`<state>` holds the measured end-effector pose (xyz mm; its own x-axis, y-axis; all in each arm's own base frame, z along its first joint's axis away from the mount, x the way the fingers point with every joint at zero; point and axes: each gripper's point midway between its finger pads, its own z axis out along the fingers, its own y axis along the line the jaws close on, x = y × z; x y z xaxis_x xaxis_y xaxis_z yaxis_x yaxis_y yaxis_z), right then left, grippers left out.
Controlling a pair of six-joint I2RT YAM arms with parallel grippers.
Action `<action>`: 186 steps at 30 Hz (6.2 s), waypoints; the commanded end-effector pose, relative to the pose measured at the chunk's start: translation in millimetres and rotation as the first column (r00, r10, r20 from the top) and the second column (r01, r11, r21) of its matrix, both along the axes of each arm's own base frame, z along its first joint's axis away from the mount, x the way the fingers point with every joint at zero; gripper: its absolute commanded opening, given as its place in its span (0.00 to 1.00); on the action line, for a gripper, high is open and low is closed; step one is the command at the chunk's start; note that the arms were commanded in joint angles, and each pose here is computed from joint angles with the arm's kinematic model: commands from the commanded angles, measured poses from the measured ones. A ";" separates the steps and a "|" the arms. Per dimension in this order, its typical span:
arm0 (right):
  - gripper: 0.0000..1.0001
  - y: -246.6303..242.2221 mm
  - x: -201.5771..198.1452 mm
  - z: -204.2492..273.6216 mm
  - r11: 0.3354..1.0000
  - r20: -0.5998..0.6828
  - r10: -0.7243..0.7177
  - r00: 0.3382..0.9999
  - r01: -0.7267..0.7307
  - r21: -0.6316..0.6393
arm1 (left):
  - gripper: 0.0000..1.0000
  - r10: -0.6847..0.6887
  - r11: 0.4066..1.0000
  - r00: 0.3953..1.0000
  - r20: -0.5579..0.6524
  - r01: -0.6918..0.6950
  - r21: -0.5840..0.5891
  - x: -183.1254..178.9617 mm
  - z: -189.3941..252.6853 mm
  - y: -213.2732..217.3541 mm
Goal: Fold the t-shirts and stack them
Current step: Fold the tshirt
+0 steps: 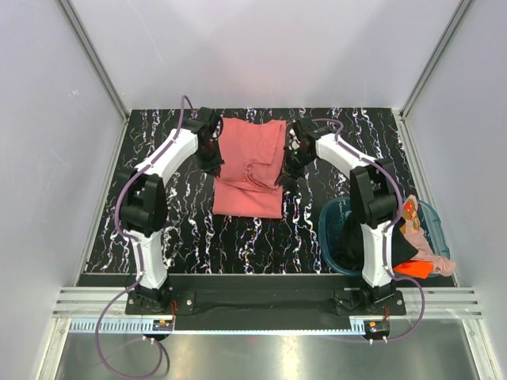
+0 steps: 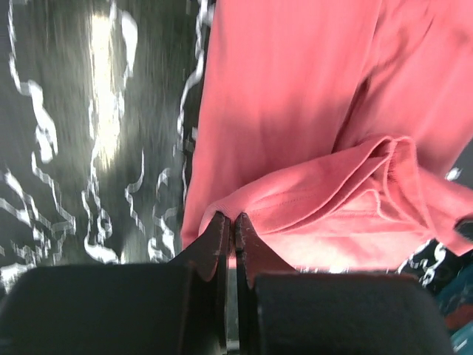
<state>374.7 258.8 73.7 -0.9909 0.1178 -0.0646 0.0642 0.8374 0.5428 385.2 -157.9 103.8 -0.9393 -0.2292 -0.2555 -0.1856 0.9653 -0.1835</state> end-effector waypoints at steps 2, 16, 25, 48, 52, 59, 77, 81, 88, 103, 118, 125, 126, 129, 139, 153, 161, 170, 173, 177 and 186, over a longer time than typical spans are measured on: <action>0.00 1.0 20.4 8.5 0.999 0.012 0.039 0.999 -0.039 0.020 | 0.00 -0.041 0.998 0.998 0.050 0.043 -0.035 30.4 9.7 -4.2; 0.06 -1.3 59.7 -4.1 0.997 -0.002 0.013 1.000 -0.013 0.073 | 0.10 -0.029 0.994 0.999 0.041 0.033 -0.103 70.1 -8.9 -7.7; 0.50 -24.1 123.9 14.0 0.996 0.115 -0.068 0.991 0.060 0.070 | 0.43 0.007 1.000 0.977 0.215 -0.006 -0.007 94.4 41.1 15.0; 0.21 60.0 86.2 11.0 0.953 0.038 -0.046 0.998 0.033 0.301 | 0.33 -0.202 0.884 0.969 0.140 0.242 -0.400 44.6 -26.1 -62.1; 0.22 48.3 122.3 -10.4 0.950 0.045 -0.113 0.993 0.095 0.298 | 0.34 -0.195 0.892 0.963 0.185 0.252 -0.375 83.4 -29.8 -56.5; 0.26 20.4 135.1 23.6 0.972 0.121 -0.084 0.989 0.054 0.228 | 0.43 -0.227 0.867 0.932 0.283 0.326 -0.377 99.3 12.3 -58.0; 0.07 61.5 -31.0 -30.3 0.926 -0.144 0.205 0.968 -0.144 0.350 | 0.40 -0.110 0.870 0.993 -0.031 0.081 -0.486 -14.1 -66.9 -42.9; 0.03 29.9 -43.5 -64.7 0.950 -0.186 0.166 0.968 -0.107 0.293 | 0.40 -0.186 0.894 0.981 -0.049 0.148 -0.422 -17.6 -88.1 -31.0; 0.04 47.0 -41.2 -3.6 0.927 -0.086 0.216 0.973 -0.177 0.331 | 0.44 -0.216 0.880 0.974 0.074 0.227 -0.416 -18.3 -33.0 -35.5; 0.02 21.6 -74.7 -64.9 0.933 -0.216 0.196 0.957 -0.114 0.342 | 0.41 -0.160 0.888 0.975 -0.151 0.076 -0.454 -80.7 -109.2 -21.9; 0.02 38.5 -5.2 14.4 0.901 -0.047 0.146 0.988 -0.114 0.418 | 0.43 -0.182 0.798 0.975 0.130 0.224 -0.560 -12.4 -1.1 -56.2; 0.01 44.0 45.5 -20.9 0.886 -0.075 0.058 0.995 -0.016 0.464 | 0.43 -0.129 0.813 0.984 0.121 0.175 -0.556 56.2 -54.9 -43.2; 0.02 31.2 55.8 -28.6 0.876 -0.129 -0.008 0.992 0.069 0.477 | 0.43 -0.129 0.820 0.984 0.126 0.177 -0.544 64.1 -62.6 -39.3; 0.01 9.6 64.1 -57.7 0.866 -0.167 -0.070 0.984 0.143 0.480 | 0.43 -0.165 0.813 0.979 0.123 0.206 -0.544 85.1 -85.1 -43.8; 0.02 -18.7 70.5 -11.0 0.940 -0.030 -0.029 0.999 0.038 0.338 | 0.49 -0.160 0.776 0.944 0.288 0.301 -0.554 75.8 -2.3 -45.2; 0.02 84.4 6.9 -2.3 0.917 -0.053 0.185 0.981 -0.153 0.367 | 0.45 -0.089 0.934 0.995 0.036 0.096 -0.343 -7.1 -92.2 12.7; 0.03 12.6 -28.8 -73.5 0.976 -0.116 0.213 0.970 -0.206 0.074 | 0.47 -0.035 0.966 0.991 -0.126 0.001 -0.257 -72.4 -117.5 9.1; 0.27 -29.6 -69.0 -10.7 0.966 0.022 0.252 0.968 -0.250 -0.058 | 0.59 -0.023 0.966 1.000 0.006 0.024 -0.259 -122.1 -61.9 -14.2; 0.50 -39.8 -88.1 1.7 0.971 0.037 0.234 0.972 -0.231 -0.068 | 0.66 -0.028 0.987 0.999 0.031 0.032 -0.155 -121.2 -41.3 4.7; 0.65 -49.6 -123.9 -6.0 0.972 -0.019 0.230 0.973 -0.231 -0.045 | 0.71 -0.018 0.987 0.999 0.040 0.024 -0.161 -140.7 -23.0 11.5; 0.68 -30.4 -150.5 -31.7 0.982 -0.053 0.185 0.981 -0.182 0.047 | 0.75 0.108 0.932 0.994 -0.036 -0.113 -0.344 -209.3 -57.2 6.5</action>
<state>214.6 216.9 41.5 -0.9937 -0.1015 0.0468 -0.0599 0.8375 0.5431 189.0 -143.6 58.0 -0.9220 -0.3366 -0.1915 -0.2259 0.8690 -0.4402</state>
